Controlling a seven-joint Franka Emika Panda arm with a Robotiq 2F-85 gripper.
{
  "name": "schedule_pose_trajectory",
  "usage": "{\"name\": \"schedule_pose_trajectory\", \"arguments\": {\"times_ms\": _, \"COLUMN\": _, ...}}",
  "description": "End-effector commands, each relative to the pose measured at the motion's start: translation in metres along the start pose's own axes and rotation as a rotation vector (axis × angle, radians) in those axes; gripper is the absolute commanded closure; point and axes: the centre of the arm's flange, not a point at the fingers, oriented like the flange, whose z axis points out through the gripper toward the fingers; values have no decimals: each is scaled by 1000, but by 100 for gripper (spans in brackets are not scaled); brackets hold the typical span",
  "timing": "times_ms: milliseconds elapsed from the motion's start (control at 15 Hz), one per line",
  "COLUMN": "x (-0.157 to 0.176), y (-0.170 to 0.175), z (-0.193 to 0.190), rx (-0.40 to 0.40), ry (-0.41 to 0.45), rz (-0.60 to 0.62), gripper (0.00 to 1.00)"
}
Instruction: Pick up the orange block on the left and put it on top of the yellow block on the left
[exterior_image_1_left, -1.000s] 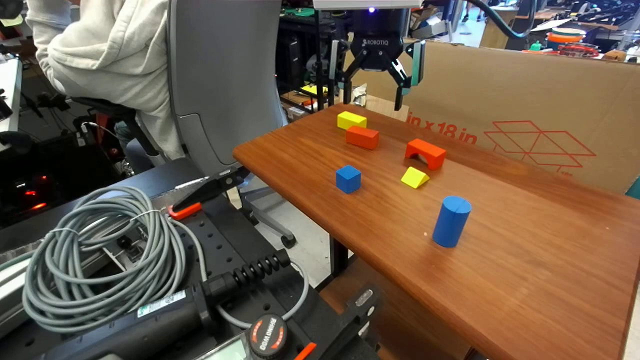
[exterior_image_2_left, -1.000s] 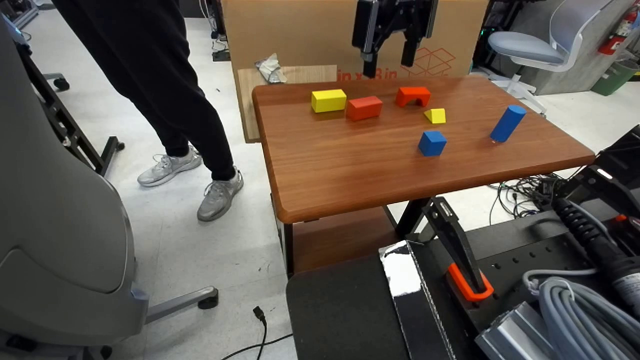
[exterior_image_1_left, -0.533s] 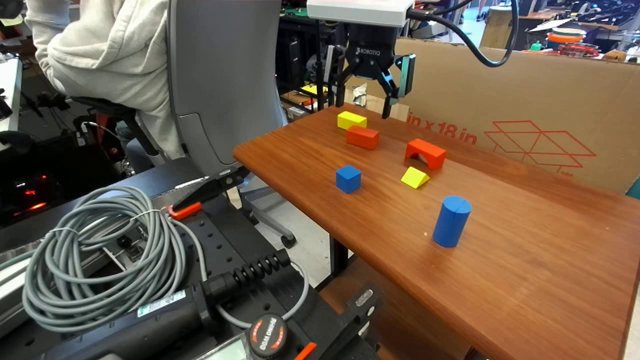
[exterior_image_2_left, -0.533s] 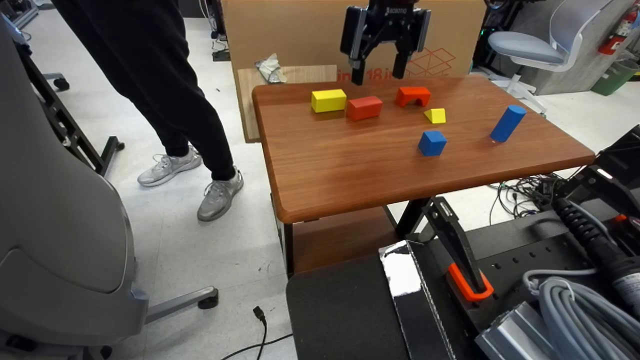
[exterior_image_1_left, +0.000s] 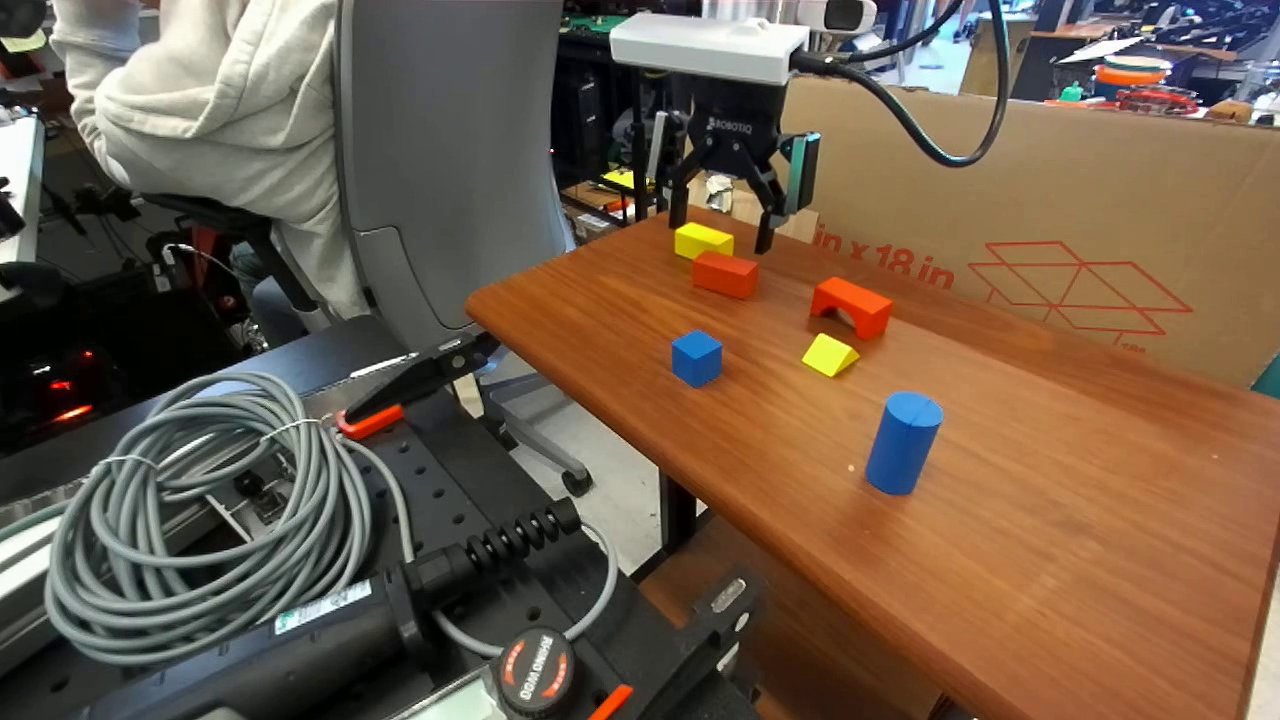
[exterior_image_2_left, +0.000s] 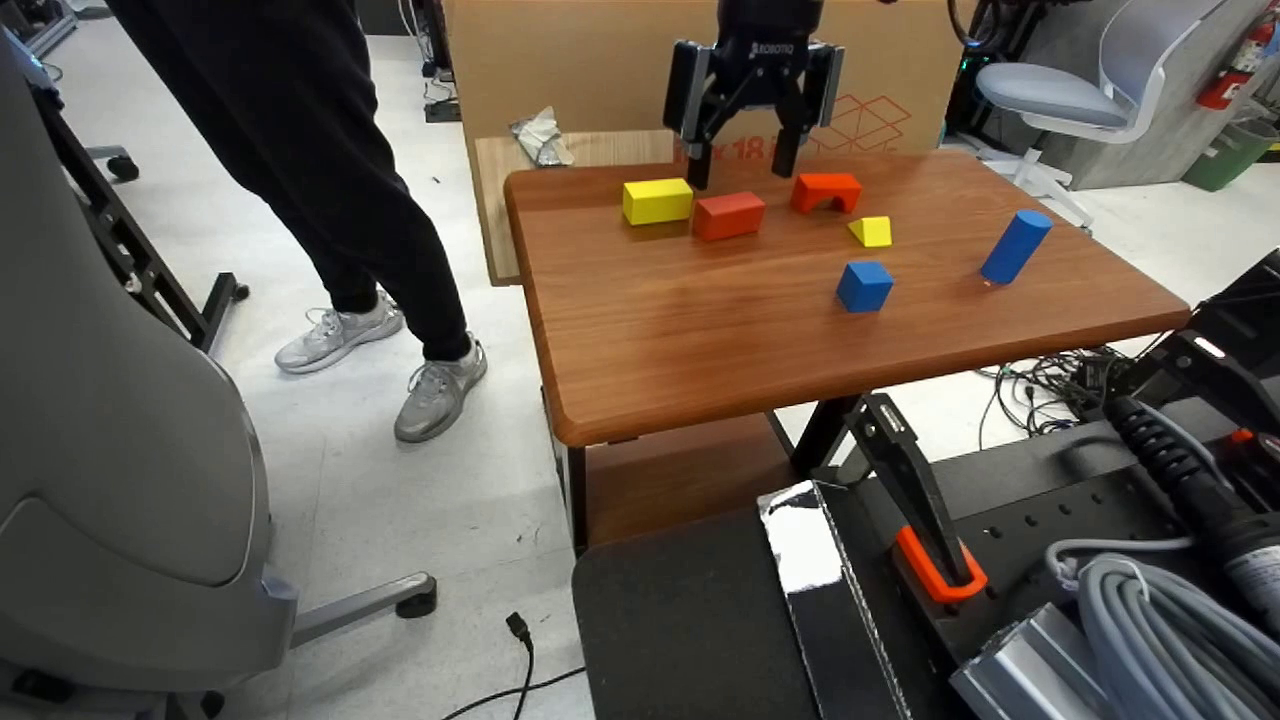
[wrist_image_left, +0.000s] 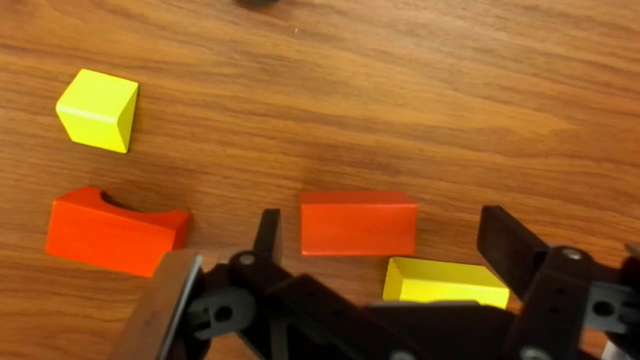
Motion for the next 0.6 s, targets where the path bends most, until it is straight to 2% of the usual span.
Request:
{"name": "schedule_pose_trajectory", "arguments": {"times_ms": 0, "x": 17, "y": -1, "z": 9, "rx": -30, "ry": 1, "rz": 22, "gripper": 0}}
{"name": "schedule_pose_trajectory", "arguments": {"times_ms": 533, "x": 26, "y": -1, "z": 21, "rx": -67, "ry": -15, "rz": 20, "gripper": 0}}
